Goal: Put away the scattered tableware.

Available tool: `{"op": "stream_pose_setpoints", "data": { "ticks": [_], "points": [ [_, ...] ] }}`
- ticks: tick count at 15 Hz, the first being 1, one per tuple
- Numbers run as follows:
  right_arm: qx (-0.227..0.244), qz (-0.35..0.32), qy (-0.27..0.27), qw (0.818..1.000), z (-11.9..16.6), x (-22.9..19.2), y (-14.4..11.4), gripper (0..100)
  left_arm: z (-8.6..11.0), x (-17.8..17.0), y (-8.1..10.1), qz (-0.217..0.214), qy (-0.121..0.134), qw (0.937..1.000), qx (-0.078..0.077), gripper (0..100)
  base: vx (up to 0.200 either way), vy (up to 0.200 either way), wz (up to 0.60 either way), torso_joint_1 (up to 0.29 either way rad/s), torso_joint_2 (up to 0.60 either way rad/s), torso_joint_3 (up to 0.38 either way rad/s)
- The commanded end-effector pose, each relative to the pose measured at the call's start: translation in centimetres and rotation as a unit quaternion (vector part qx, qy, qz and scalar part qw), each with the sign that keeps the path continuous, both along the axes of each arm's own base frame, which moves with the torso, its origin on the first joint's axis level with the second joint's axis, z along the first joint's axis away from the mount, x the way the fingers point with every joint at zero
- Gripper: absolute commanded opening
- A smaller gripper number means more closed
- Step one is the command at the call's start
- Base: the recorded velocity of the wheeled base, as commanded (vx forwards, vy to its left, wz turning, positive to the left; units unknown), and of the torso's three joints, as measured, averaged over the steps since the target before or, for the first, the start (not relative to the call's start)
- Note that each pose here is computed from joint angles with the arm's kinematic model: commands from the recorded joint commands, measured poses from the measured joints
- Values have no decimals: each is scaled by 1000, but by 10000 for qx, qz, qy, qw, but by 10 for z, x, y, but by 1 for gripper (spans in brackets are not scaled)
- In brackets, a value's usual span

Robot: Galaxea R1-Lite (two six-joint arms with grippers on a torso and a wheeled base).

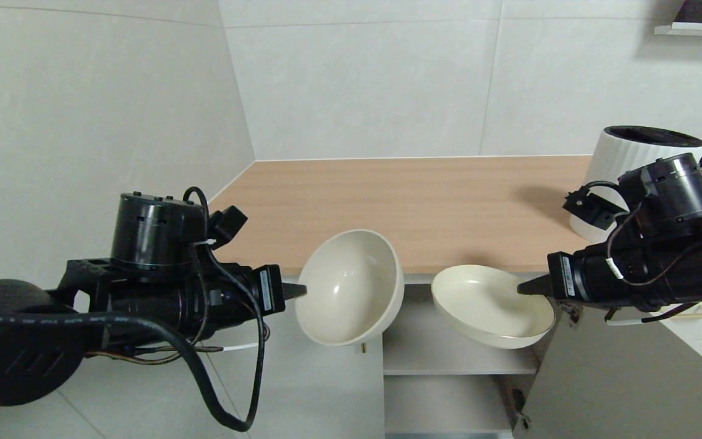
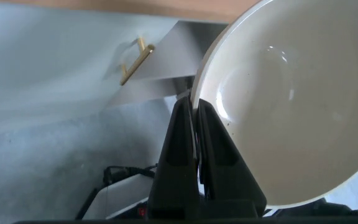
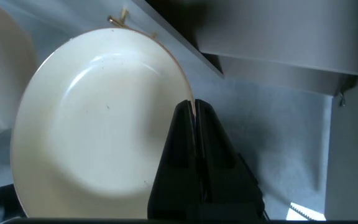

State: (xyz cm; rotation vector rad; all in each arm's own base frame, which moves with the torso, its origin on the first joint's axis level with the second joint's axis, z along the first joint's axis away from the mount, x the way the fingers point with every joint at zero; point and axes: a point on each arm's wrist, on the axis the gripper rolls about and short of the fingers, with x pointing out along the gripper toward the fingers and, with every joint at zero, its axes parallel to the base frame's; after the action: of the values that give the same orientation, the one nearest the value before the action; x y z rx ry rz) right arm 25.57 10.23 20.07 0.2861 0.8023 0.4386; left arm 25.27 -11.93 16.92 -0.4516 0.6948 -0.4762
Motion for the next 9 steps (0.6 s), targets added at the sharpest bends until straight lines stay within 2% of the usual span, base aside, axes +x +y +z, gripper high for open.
{"op": "stream_pose_setpoints", "data": {
  "ticks": [1,4,9],
  "points": [
    [-70,2,180,9998,-11,7,3,0,-6,4,-2,-2,98,9999,44,0,0,0,0,0,0,0],
    [-97,-4,236,9997,-15,10,4,0,-9,5,-2,4,131,9999,64,0,0,0,0,-25,64,40],
    [-111,2,288,9995,-18,13,5,0,-12,6,-5,-34,187,9998,89,0,0,0,0,-160,410,251]
  ]
}}
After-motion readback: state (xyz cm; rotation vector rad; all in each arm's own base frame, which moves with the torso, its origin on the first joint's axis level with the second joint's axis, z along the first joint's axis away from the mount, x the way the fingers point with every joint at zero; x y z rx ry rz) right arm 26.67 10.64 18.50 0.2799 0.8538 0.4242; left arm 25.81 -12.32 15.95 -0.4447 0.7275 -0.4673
